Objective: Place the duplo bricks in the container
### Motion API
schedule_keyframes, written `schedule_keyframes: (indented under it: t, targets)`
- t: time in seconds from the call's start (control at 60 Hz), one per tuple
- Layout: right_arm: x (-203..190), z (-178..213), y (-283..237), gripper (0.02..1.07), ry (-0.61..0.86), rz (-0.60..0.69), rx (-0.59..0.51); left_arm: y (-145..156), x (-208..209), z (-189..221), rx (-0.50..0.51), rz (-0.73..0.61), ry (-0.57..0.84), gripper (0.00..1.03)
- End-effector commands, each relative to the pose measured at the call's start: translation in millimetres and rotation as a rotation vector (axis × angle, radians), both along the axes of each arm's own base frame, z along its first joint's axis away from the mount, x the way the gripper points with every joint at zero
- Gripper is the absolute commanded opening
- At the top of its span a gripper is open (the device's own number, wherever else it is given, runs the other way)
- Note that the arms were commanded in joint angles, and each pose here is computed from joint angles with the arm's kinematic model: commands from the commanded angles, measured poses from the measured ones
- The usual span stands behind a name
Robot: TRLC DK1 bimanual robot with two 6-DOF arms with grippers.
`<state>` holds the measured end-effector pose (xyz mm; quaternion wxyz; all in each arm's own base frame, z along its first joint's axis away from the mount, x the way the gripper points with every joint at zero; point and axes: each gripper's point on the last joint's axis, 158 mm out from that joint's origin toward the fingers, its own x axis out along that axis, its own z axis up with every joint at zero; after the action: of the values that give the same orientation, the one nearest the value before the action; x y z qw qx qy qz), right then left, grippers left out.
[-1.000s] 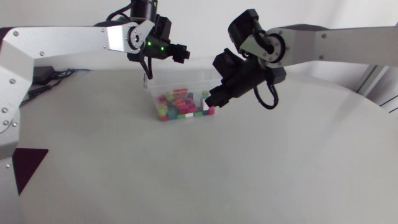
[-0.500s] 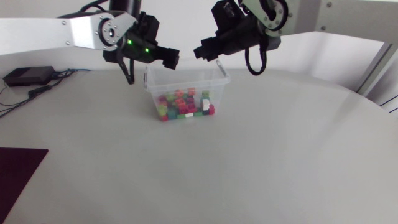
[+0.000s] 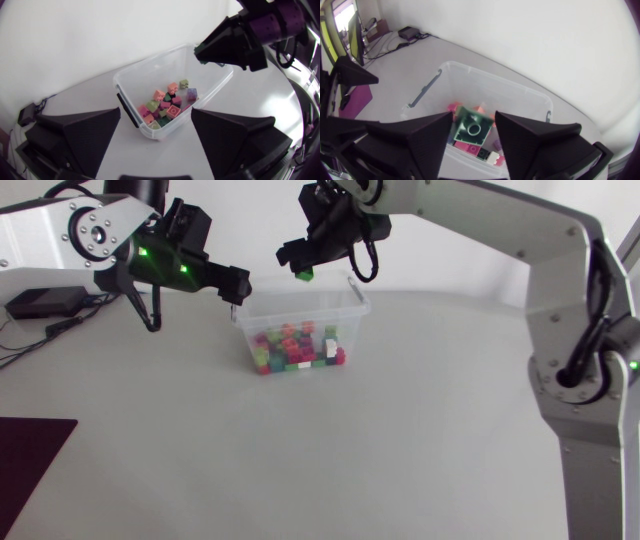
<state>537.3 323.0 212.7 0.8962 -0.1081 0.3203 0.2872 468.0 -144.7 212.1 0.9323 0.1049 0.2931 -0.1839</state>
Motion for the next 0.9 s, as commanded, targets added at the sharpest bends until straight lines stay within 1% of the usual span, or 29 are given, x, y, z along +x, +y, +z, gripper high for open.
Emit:
schedule_keyframes:
  t: [0.0,0.167,0.317,0.383,0.433,0.55,0.6,0.75,0.883]
  targets:
    - [0.1,-11.6,5.3,1.03,0.036,-0.012,-0.011,4.8,-11.1,2.6,0.004,-0.007,-0.005,0.98]
    - [-18.5,1.8,-6.3,1.03,0.04,-0.016,-0.013,11.8,-22.9,11.1,-0.006,-0.004,-0.023,0.98]
    - [-37.7,11.3,-23.0,1.03,0.039,-0.024,-0.015,14.5,-29.2,7.3,-0.007,-0.005,-0.015,0.98]
    - [-49.4,17.3,-42.0,1.03,0.02,-0.042,-0.006,15.6,-36.3,7.8,-0.01,-0.005,-0.02,0.98]
    - [-56.8,18.3,-53.2,1.03,0.004,-0.054,-0.004,16.6,-42.9,12.7,-0.024,-0.003,-0.05,0.98]
    - [-72.1,16.3,-85.7,1.03,-0.048,-0.094,-0.04,20.6,-57.2,14.2,-0.034,-0.002,-0.097,0.98]
    - [-78.1,15.5,-103.0,1.03,-0.061,-0.116,-0.049,26.4,-61.9,9.9,-0.031,0.01,-0.1,0.98]
    - [-88.0,16.7,-159.4,1.03,-0.118,-0.213,-0.044,57.5,-69.0,-6.0,-0.021,0.083,-0.078,0.98]
    - [-100.9,29.9,-209.9,1.03,-0.187,-0.308,-0.023,77.4,-80.8,1.1,-0.032,0.128,-0.133,0.98]
